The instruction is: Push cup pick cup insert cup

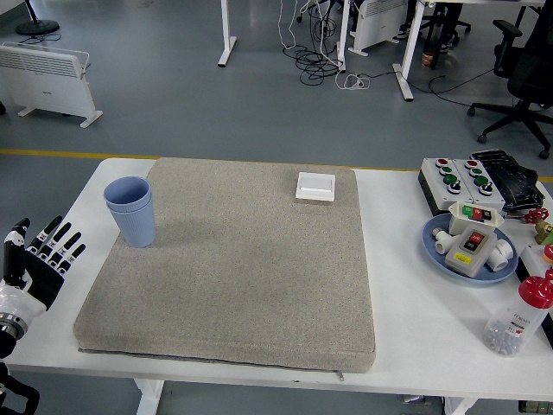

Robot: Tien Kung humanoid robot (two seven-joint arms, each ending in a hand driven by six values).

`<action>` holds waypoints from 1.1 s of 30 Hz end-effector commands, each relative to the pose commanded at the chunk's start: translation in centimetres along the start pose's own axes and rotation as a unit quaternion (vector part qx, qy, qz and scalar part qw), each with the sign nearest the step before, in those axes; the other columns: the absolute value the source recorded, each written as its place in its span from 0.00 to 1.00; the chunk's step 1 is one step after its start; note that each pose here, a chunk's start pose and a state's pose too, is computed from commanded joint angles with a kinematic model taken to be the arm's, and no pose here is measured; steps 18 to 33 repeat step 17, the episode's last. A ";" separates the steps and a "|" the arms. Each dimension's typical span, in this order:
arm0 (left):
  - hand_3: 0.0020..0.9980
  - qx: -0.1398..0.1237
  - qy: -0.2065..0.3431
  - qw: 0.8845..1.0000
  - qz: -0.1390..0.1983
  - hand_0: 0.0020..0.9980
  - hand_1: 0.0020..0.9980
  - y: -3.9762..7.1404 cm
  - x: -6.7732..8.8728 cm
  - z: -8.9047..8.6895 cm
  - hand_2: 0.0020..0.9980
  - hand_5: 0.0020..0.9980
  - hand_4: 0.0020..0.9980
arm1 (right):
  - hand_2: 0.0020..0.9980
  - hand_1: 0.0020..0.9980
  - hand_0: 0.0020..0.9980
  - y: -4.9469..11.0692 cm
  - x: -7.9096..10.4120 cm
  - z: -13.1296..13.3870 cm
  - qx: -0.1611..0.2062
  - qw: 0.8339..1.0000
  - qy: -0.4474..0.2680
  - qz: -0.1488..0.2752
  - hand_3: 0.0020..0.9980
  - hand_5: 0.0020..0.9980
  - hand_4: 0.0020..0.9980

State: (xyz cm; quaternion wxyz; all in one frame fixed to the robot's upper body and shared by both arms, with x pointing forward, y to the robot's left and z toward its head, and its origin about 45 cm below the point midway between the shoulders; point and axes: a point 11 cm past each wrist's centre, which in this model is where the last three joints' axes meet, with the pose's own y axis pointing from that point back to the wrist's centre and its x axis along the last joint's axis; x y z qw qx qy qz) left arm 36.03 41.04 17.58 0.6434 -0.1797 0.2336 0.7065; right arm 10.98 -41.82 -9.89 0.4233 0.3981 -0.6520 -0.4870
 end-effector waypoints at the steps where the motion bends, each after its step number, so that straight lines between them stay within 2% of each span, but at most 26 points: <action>1: 0.90 0.001 -0.001 1.000 0.000 0.95 0.91 0.0 0.0 0.0 0.97 1.00 0.62 | 0.71 0.71 0.77 0.0 0.0 0.0 0.000 1.000 0.000 0.000 0.61 0.56 0.27; 17: 0.91 0.013 -0.009 1.000 -0.002 0.96 0.92 0.2 0.2 -0.7 0.98 1.00 0.62 | 0.71 0.71 0.77 -0.1 0.2 0.8 -0.009 1.000 0.008 0.003 0.61 0.56 0.27; 33: 0.91 0.013 -0.009 1.000 -0.002 0.96 0.92 0.2 0.2 -0.7 0.98 1.00 0.62 | 0.71 0.71 0.77 -0.1 0.2 0.8 -0.009 1.000 0.008 0.003 0.61 0.56 0.27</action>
